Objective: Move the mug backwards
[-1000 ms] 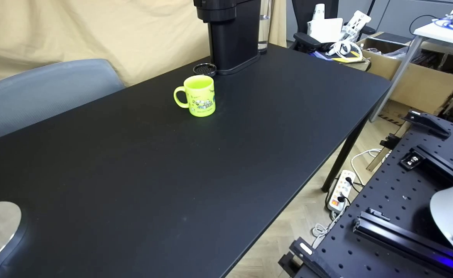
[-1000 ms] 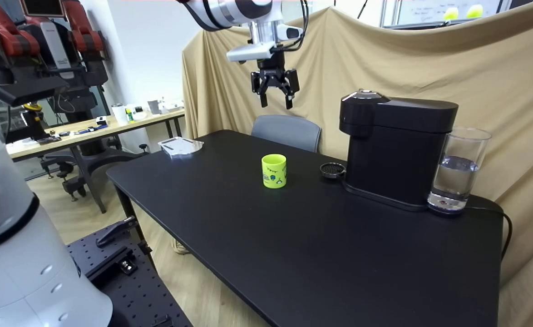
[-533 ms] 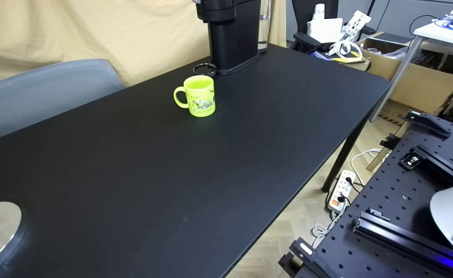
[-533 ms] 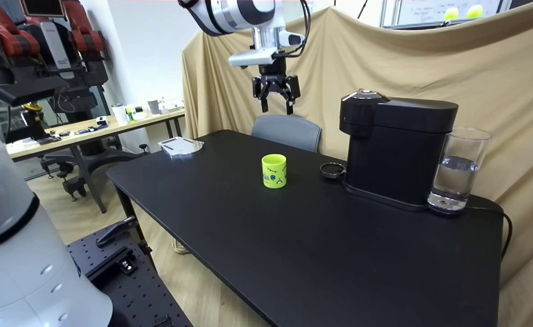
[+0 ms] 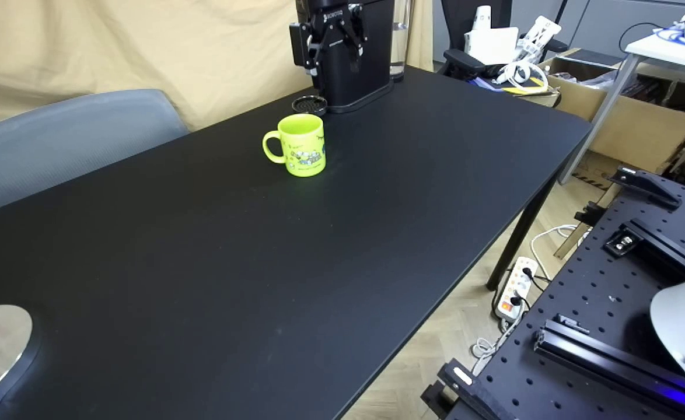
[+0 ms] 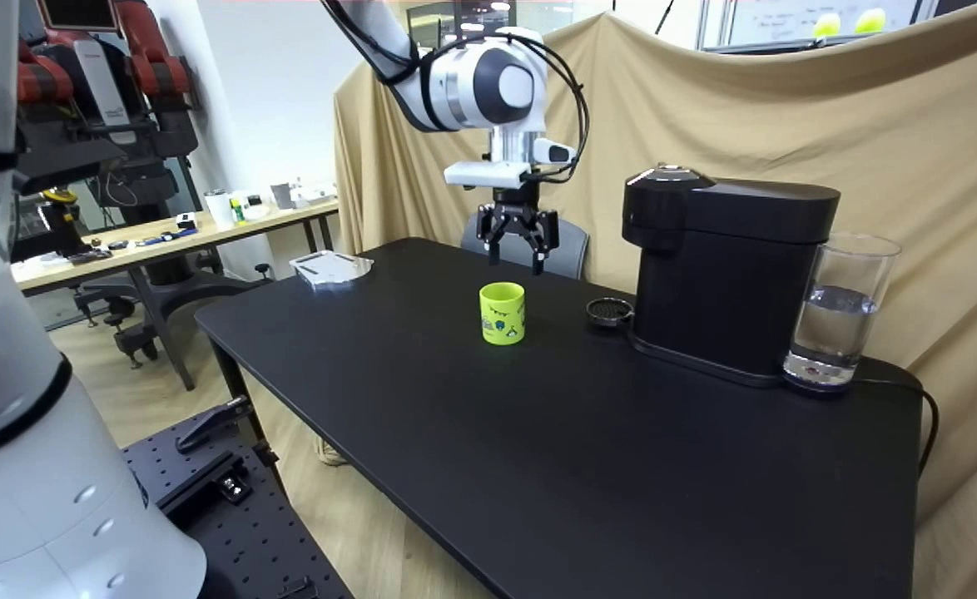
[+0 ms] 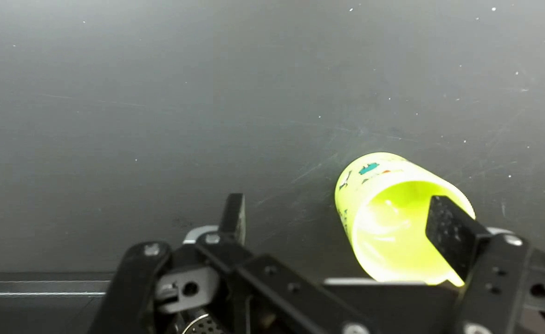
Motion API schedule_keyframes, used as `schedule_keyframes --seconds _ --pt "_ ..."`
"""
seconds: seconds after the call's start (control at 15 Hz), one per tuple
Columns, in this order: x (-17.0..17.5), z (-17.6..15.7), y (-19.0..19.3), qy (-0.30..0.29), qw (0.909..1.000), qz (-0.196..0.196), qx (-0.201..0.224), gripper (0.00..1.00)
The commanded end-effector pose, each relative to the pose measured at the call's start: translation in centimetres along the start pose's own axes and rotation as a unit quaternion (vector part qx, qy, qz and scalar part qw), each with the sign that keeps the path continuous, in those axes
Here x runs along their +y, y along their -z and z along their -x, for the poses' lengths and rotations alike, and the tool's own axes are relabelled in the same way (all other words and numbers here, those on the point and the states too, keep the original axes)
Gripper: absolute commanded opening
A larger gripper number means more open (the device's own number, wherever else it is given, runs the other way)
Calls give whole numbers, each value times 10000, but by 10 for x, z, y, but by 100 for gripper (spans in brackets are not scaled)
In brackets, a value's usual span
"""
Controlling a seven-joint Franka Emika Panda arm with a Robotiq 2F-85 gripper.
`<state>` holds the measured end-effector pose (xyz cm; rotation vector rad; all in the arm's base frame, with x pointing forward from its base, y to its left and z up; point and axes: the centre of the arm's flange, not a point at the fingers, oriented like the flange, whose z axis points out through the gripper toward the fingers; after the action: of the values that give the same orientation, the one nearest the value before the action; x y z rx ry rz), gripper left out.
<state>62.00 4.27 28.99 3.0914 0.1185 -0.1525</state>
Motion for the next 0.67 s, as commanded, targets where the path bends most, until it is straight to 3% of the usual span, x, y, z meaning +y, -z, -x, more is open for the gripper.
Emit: schedule_keyframes --seconds 0.0,0.53,0.6 --pt "-3 -39 -24 -40 10000 -45 -26 100" --pt "-22 -74 -63 111 9999 -29 -96 100" --pt "-24 -75 -64 108 9999 -46 -69 75"
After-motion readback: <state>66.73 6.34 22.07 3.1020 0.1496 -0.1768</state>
